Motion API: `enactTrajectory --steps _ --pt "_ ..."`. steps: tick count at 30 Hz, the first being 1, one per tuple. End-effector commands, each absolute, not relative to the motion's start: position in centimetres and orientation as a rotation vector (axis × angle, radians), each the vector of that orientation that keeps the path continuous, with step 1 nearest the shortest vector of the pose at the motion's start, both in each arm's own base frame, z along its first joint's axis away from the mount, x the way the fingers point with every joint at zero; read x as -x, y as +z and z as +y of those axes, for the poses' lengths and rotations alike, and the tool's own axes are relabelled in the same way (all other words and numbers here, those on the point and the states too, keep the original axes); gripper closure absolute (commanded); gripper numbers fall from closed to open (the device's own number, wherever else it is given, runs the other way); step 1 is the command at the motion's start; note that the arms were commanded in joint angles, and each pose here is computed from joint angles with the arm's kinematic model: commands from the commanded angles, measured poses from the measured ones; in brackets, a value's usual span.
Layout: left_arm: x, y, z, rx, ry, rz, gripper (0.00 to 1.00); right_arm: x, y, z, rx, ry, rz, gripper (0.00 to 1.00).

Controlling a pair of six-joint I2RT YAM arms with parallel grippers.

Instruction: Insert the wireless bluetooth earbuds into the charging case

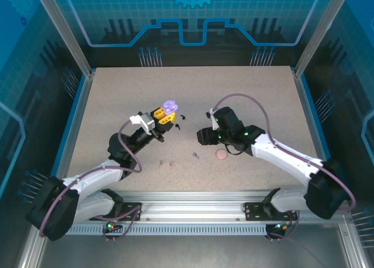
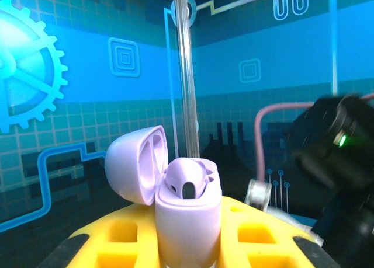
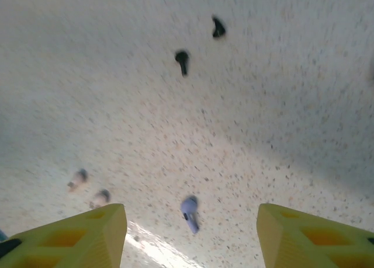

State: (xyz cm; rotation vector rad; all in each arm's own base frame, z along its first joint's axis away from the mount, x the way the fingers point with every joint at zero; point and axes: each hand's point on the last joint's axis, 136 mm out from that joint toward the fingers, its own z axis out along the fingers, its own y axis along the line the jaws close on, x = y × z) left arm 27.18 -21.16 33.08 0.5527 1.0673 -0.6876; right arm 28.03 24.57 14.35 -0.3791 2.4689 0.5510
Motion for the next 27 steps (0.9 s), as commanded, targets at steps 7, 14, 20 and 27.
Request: enactTrajectory --steps 7,14,20,27 --pt "-27.0 32.4 -20.4 -0.524 -0.661 1.123 1.0 -26.6 7.8 27.6 0.665 0.369 2.66 0.48" --pt "-27.1 32.4 -20.3 -0.523 -0.652 1.122 1.0 -26.4 4.9 29.1 0.795 0.193 2.711 0.53" --pt "-27.0 32.5 -20.2 -0.523 -0.646 1.116 1.0 -26.4 3.5 29.0 0.798 0.148 2.744 0.57" --pt "-27.0 32.7 -20.3 -0.525 -0.646 1.112 1.0 -26.2 2.7 29.1 0.805 0.152 2.764 0.61"
